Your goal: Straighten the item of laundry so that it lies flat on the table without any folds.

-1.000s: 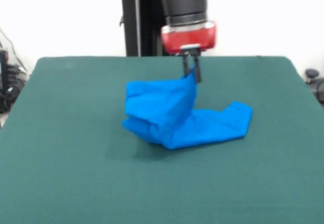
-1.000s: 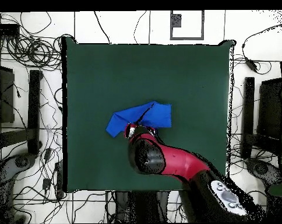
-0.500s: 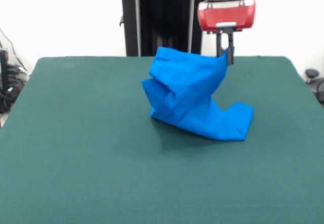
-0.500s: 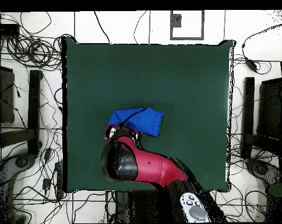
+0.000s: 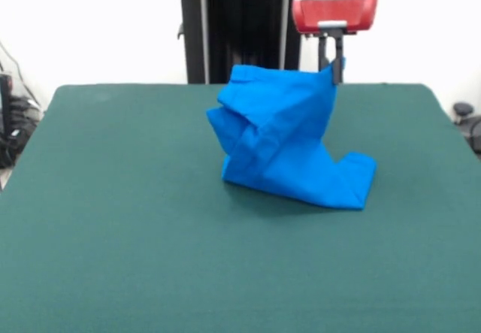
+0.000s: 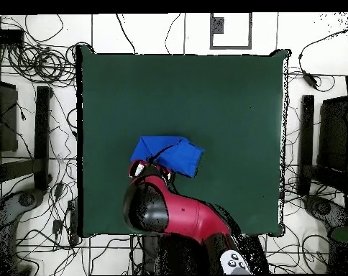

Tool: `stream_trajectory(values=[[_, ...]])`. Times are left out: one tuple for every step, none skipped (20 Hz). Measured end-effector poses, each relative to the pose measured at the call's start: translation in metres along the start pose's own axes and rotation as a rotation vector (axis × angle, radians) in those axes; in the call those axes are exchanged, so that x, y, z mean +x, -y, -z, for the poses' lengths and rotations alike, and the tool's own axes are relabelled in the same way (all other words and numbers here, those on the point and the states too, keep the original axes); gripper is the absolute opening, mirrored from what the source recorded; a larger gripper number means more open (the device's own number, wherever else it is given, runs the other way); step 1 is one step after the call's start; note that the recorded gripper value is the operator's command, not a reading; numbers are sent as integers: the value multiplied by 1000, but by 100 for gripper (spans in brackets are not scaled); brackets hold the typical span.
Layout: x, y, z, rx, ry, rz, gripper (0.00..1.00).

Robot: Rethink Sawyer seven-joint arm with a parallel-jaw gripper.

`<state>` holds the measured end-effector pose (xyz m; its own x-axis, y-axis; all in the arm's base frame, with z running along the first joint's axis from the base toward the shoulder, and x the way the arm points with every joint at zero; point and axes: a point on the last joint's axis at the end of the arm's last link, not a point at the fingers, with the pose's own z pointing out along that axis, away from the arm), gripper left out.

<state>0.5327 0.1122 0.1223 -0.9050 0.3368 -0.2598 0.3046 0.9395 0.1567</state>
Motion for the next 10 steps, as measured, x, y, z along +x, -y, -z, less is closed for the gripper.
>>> stream_trajectory(values=[[1,1,1,3,-1,-3,0],[2,3,1,5,-4,-6,0],[7,5,1,8,-14,-13,0],[8,6,1,9,-15,-15,0],[9,7,1,10,-17,-16,0],[11,7,1,11,-18,-16,0],[13,8,1,11,-20,-16,0],[14,8,1,12,-20,-16,0],[16,8,1,13,-22,-17,0],[18,9,1,14,-24,-19,0]])
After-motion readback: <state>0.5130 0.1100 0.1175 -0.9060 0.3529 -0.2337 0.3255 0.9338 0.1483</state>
